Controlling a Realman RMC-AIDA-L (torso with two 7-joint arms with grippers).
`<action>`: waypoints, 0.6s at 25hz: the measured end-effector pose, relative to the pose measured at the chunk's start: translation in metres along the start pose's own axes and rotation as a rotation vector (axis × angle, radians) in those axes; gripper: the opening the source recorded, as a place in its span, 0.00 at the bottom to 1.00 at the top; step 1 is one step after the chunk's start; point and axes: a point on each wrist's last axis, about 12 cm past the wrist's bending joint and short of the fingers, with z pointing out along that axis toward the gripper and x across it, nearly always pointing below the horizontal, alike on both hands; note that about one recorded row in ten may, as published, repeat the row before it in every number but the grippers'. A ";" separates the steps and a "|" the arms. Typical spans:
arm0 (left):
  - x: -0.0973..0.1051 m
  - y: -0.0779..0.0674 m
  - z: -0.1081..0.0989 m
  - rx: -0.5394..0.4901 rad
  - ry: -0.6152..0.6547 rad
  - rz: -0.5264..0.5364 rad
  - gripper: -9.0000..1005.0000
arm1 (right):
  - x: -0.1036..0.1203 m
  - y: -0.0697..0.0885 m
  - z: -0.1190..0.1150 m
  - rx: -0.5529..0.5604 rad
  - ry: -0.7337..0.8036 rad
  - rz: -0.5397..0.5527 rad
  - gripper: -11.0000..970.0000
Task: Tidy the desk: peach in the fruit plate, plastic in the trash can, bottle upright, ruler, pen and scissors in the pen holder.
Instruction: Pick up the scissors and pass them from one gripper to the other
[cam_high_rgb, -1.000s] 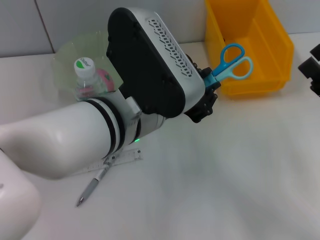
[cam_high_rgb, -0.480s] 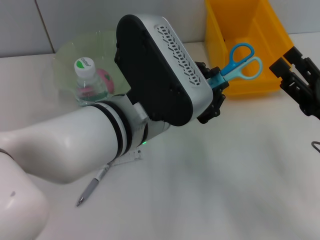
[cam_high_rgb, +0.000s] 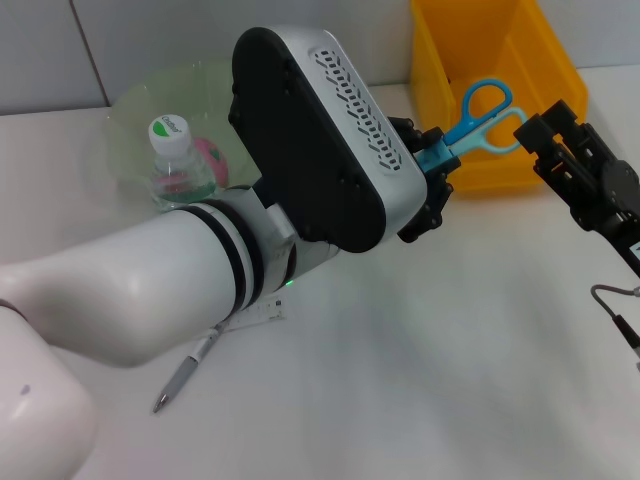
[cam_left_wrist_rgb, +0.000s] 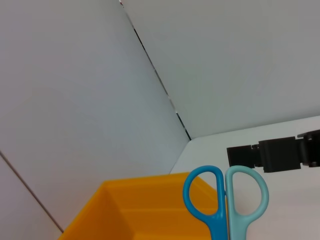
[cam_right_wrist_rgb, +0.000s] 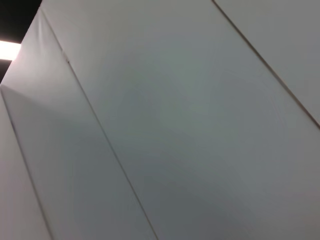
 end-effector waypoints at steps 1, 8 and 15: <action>0.000 0.000 0.000 0.000 0.000 0.000 0.24 | 0.000 0.000 0.000 0.000 0.000 0.000 0.84; 0.001 0.000 0.000 -0.003 -0.001 0.001 0.25 | 0.004 0.003 0.010 -0.017 -0.010 0.022 0.84; 0.000 -0.002 0.000 0.004 -0.002 0.008 0.26 | 0.008 0.005 0.017 -0.023 0.000 0.038 0.84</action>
